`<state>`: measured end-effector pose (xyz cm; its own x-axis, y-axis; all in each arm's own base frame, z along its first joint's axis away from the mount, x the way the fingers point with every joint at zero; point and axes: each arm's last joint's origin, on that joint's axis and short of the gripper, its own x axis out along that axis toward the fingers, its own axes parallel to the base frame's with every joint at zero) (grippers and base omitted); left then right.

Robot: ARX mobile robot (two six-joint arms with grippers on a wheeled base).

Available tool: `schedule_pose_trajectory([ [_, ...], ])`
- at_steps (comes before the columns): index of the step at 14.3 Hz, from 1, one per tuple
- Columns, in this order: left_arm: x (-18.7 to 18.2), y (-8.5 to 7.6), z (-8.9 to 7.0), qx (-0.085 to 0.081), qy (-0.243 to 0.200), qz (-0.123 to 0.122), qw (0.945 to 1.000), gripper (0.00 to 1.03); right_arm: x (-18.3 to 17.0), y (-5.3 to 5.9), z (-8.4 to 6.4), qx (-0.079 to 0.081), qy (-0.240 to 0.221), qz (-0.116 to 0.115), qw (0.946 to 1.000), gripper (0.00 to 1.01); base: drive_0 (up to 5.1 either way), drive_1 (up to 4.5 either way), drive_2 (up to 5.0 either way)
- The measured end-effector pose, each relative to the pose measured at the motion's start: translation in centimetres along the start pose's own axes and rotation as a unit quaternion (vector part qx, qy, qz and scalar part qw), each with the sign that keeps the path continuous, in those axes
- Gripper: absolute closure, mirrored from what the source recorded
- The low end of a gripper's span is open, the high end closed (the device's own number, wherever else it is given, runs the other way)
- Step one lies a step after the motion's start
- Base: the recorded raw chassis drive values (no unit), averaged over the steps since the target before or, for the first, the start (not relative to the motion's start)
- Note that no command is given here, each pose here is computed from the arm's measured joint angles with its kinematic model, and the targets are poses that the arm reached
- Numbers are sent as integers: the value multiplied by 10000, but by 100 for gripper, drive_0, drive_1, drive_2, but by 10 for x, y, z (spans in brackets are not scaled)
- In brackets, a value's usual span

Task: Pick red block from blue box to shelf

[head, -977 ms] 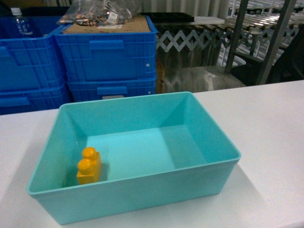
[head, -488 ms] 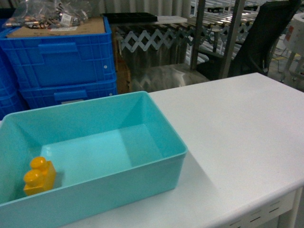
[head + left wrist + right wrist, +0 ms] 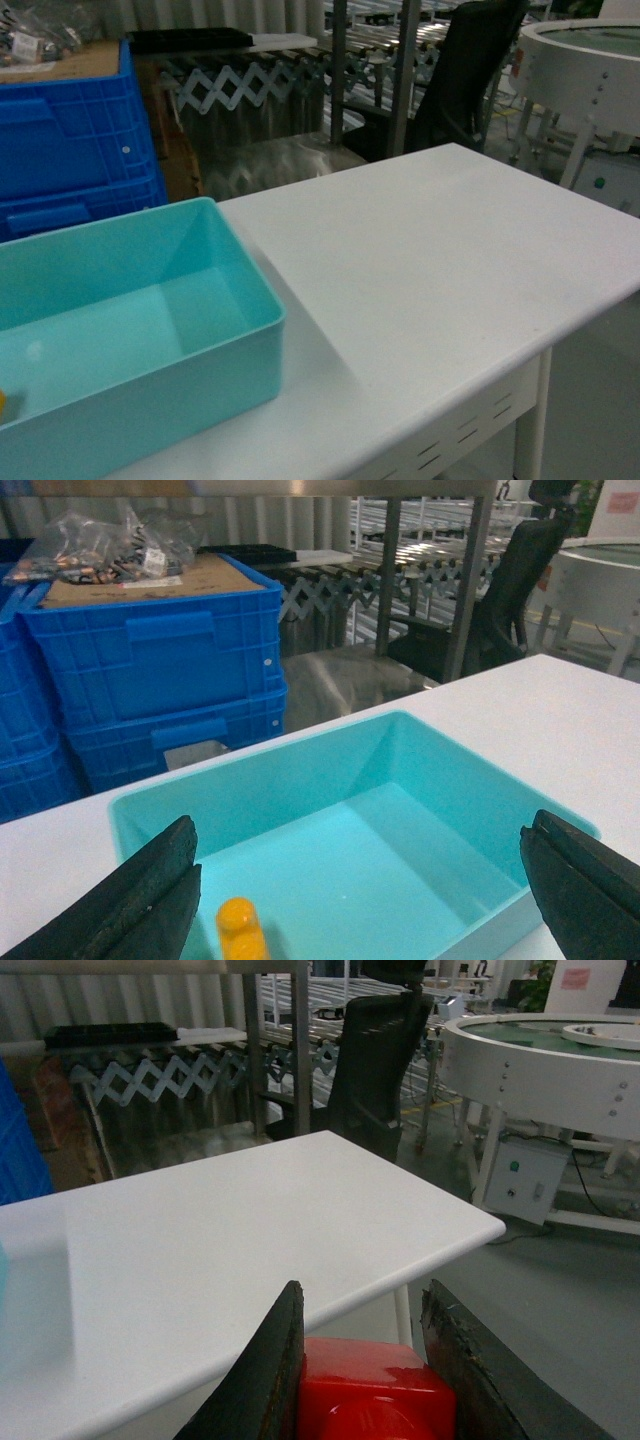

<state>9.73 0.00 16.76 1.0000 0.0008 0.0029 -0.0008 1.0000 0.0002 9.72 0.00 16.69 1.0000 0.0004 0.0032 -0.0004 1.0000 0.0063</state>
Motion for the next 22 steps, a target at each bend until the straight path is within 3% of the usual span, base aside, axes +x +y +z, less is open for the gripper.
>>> schedule_pose_trajectory([
  [22,0,0,0,0,0,0,10000,5,0,0,0,0,0,0,10000,72,-154,-154,-154],
])
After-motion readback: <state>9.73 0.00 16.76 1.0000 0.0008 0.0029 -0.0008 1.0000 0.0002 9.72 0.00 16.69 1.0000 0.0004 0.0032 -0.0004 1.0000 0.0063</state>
